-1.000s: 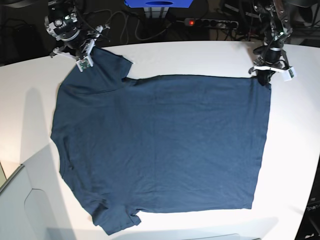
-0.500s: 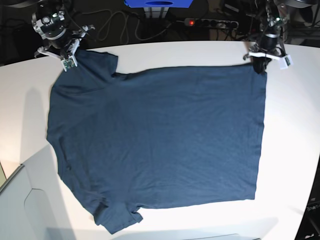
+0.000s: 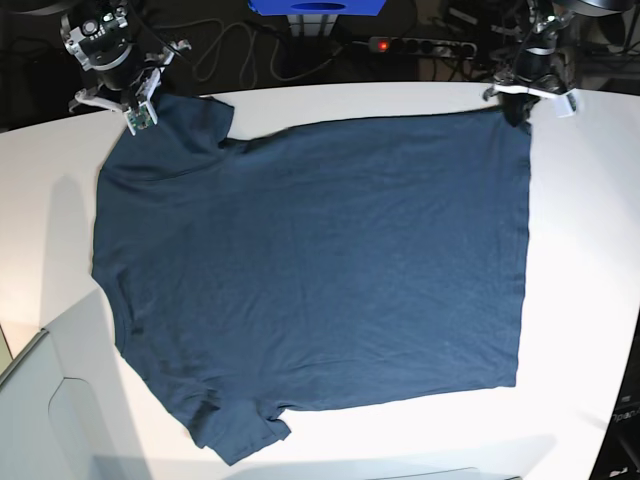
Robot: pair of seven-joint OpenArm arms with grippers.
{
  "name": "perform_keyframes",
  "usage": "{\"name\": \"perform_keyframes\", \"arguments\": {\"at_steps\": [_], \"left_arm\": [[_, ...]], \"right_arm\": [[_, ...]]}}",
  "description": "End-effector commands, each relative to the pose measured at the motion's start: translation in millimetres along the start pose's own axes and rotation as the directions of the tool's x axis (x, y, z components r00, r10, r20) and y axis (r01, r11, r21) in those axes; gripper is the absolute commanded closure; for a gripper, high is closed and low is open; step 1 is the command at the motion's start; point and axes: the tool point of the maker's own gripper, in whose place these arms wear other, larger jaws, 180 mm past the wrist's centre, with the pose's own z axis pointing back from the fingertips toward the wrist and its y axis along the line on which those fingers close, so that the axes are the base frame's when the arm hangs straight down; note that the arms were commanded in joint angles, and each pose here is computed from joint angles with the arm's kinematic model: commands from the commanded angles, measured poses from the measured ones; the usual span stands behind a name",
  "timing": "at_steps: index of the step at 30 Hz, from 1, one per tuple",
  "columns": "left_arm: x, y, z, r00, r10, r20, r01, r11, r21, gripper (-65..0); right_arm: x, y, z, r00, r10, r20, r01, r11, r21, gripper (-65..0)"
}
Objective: Fold the T-shirt properly
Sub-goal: 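Lift the shirt edge with both grippers and pull it toward the robot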
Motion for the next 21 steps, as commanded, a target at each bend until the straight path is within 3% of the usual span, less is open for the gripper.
{"name": "perform_keyframes", "arguments": {"at_steps": [1, 6, 21], "left_arm": [[16.2, -6.0, 4.5, 0.999, -0.007, 0.054, 0.008, 1.0, -0.016, 0.0], [47.9, -14.9, 5.7, 0.99, -0.027, 0.136, 0.031, 0.999, -0.027, 0.0], [87.2, -38.5, -21.8, 0.967, -0.095, 0.238, 0.107, 0.994, -0.035, 0.0]], "right_arm": [[11.3, -0.9, 5.2, 0.999, 0.02, 0.041, -0.02, 1.0, 0.001, -0.2], [41.1, -10.0, 2.3, 0.993, 0.009, 0.118, -0.006, 1.0, -0.029, -0.2], [134.4, -61.4, -3.9, 0.947, 0.039, 0.32, 0.011, 0.988, -0.155, -0.2]]}}
